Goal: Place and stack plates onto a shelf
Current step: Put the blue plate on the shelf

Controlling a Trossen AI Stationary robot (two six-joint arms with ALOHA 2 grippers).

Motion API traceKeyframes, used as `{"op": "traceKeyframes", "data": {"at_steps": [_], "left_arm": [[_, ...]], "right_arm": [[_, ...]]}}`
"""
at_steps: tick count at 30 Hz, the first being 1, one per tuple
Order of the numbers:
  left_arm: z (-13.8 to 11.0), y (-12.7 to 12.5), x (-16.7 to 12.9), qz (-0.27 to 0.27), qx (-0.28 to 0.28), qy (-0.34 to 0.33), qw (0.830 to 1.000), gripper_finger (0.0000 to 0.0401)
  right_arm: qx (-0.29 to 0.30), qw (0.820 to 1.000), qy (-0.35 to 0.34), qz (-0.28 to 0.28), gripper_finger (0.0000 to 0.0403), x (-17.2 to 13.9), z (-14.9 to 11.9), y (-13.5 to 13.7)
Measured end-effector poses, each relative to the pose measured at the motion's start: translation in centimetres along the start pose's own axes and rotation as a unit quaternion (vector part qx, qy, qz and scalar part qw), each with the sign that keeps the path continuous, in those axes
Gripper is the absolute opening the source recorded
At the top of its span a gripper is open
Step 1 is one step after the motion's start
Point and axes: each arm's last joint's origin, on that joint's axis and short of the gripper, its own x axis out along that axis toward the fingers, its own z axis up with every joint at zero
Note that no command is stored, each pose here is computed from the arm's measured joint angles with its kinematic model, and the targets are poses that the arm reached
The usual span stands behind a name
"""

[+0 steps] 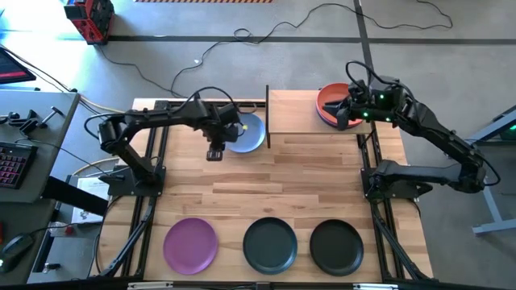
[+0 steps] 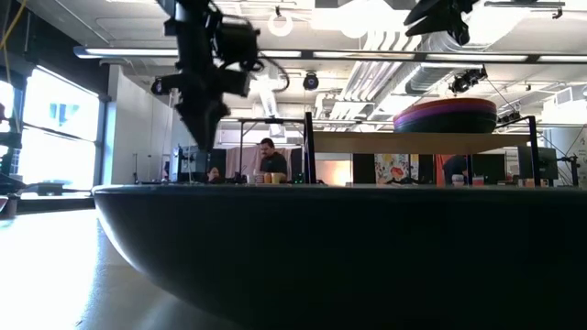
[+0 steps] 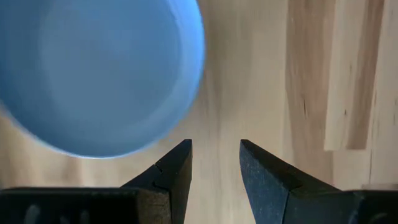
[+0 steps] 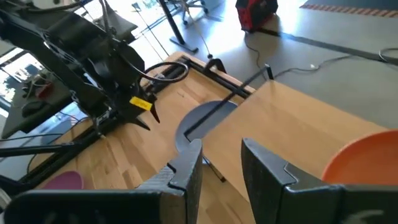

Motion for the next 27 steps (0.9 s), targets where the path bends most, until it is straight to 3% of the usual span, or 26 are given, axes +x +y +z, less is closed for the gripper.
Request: {"op": "traceKeyframes", "data": {"at_steps": [9, 18, 22, 27], "left_arm": [[-0.7, -0.1, 2.4, 0.038, 0.061, -0.047, 0.996, 0.0105], [-1.9, -0.6, 4.6, 0.04, 0.106, -0.038, 0.993, 0.0102], [-2.0, -0.3, 5.4, 0.083, 0.115, -0.035, 0.989, 0.0101], [-1.8, -0.2, 5.8, 0.098, 0.144, -0.04, 0.984, 0.0102]], "right_arm": [[0.012, 1.0, 0.006, -0.002, 0.0095, 0.0, -0.1, 0.0], [0.014, 1.0, 0.006, -0.002, 0.0095, 0.0, -0.1, 0.0], [0.014, 1.0, 0.006, -0.002, 0.0095, 0.0, -0.1, 0.0], [0.014, 1.0, 0.006, -0.001, 0.0095, 0.0, -0.1, 0.0]]}}
